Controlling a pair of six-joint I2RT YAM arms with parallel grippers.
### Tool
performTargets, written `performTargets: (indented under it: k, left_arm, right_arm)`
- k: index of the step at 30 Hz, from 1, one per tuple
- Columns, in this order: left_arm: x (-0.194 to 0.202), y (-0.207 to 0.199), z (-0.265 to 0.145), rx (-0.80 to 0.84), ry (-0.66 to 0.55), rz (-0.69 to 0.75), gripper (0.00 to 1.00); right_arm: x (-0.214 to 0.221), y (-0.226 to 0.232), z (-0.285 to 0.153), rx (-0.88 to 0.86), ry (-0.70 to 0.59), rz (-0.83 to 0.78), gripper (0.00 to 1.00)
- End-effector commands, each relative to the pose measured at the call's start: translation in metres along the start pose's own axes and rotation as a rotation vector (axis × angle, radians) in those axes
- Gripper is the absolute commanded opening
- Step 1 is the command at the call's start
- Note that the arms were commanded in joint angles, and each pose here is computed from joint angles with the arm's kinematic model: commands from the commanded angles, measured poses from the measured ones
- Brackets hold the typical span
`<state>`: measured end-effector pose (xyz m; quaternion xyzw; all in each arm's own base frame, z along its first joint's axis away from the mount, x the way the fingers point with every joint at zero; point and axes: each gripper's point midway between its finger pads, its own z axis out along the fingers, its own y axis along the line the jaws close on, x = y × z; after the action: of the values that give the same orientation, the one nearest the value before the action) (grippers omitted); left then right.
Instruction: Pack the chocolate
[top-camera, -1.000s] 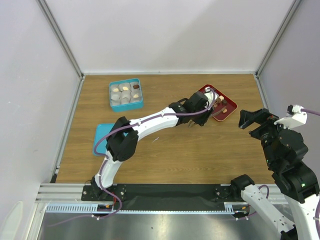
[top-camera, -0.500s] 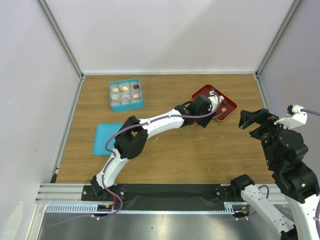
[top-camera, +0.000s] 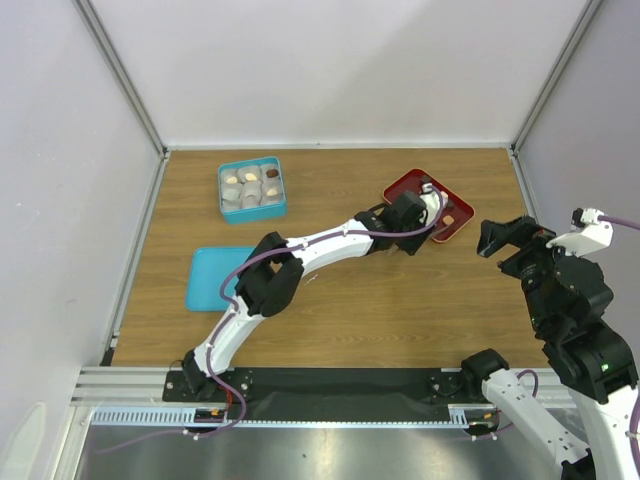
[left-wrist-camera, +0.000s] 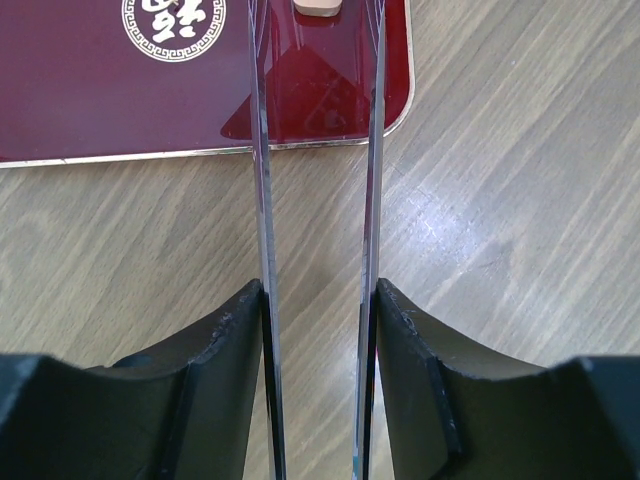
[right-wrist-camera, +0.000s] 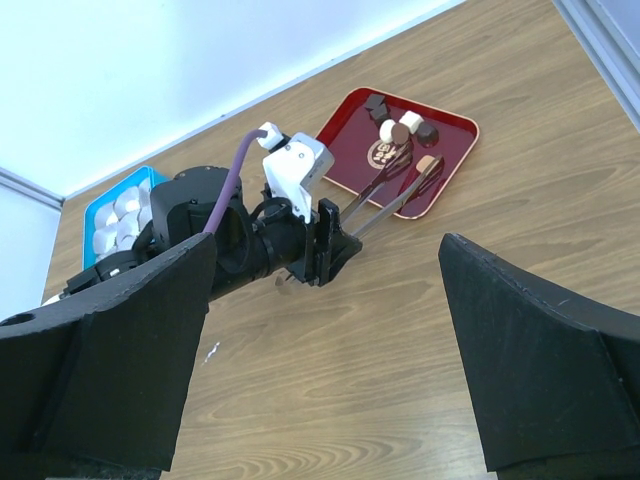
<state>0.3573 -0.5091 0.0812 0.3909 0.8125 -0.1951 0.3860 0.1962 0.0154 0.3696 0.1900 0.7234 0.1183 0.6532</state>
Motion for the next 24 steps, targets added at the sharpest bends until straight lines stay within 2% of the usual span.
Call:
performTargets:
  k: [1, 17, 24]
  left_arm:
    - [-0.028, -0.008, 0.001, 0.023, -0.081, 0.019, 0.51]
    - [-0.024, -0.006, 0.01, 0.012, -0.08, 0.015, 0.47]
    - [-0.033, -0.001, -0.003, -0.007, -0.105, -0.004, 0.44]
  right_arm:
    - [-0.011, 0.0, 0.0, 0.011, -0.031, -0.004, 0.99]
    - [-0.009, -0.006, 0.0, 0.032, -0.037, -0.014, 1.0]
    - [-0.011, -0.001, 0.002, 0.016, -0.041, -0.001, 1.0]
